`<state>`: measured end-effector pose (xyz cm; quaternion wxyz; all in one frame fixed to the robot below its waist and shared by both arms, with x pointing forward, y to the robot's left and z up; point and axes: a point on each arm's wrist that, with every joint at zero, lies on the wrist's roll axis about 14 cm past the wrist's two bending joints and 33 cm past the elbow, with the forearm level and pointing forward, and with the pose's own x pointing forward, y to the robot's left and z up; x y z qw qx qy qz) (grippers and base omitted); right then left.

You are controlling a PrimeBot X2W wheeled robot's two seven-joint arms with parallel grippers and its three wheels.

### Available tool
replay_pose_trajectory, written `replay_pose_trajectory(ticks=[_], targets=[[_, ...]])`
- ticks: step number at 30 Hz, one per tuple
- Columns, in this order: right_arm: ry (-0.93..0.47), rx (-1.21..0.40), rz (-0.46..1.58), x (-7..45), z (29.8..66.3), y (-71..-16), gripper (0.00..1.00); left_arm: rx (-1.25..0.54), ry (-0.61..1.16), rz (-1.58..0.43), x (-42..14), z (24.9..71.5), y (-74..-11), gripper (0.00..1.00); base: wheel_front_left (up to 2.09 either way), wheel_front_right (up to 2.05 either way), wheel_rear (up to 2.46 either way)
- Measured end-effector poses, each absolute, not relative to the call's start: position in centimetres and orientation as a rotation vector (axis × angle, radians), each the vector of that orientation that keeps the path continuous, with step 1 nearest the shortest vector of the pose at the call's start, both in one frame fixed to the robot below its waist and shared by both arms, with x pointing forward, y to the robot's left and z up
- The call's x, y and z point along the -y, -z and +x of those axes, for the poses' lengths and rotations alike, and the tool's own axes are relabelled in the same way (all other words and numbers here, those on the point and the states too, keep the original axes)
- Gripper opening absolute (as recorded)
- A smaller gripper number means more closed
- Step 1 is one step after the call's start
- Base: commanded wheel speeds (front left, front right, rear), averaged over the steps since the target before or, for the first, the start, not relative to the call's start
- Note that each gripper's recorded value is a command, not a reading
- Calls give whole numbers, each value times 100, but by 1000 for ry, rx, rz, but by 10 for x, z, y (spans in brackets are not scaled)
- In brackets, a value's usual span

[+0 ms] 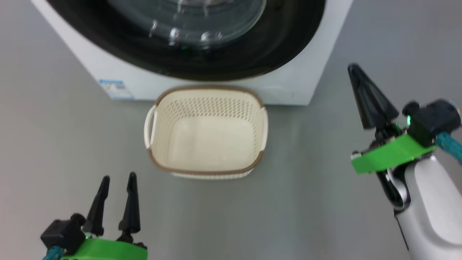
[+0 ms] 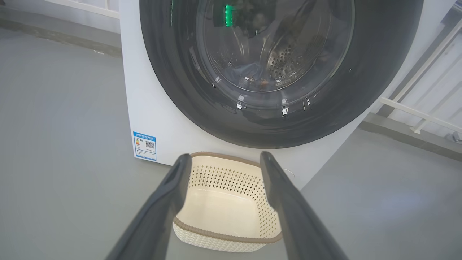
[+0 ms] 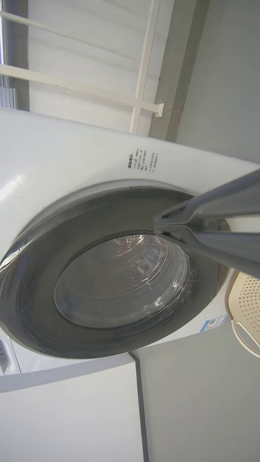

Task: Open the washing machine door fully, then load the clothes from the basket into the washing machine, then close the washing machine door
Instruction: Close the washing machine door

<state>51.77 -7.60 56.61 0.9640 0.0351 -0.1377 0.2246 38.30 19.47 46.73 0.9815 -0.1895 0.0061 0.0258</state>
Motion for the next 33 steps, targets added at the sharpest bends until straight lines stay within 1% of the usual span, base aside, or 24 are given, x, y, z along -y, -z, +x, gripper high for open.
replay_pose_trajectory(ticks=[1, 3, 13, 18, 25, 33], targets=[[-436, 278, 71, 83, 512, -568, 98, -11, -49, -382, -194, 381, -468, 100, 0, 0, 0], [-401, 271, 64, 97, 498, -568, 100, -13, -35, -370, -190, 377, -469, 100, 0, 0, 0], [-231, 235, 32, 164, 434, -564, 100, 23, 42, -384, -167, 368, -485, 100, 0, 0, 0], [-165, 238, 17, 188, 405, -566, 100, 42, 79, -386, -157, 364, -493, 100, 0, 0, 0], [-97, 220, 2, 210, 377, -558, 100, 63, 113, -386, -148, 361, -502, 100, 0, 0, 0], [-74, 143, 5, 208, 361, -531, 100, 68, 107, -385, -150, 358, -503, 100, 0, 0, 0]])
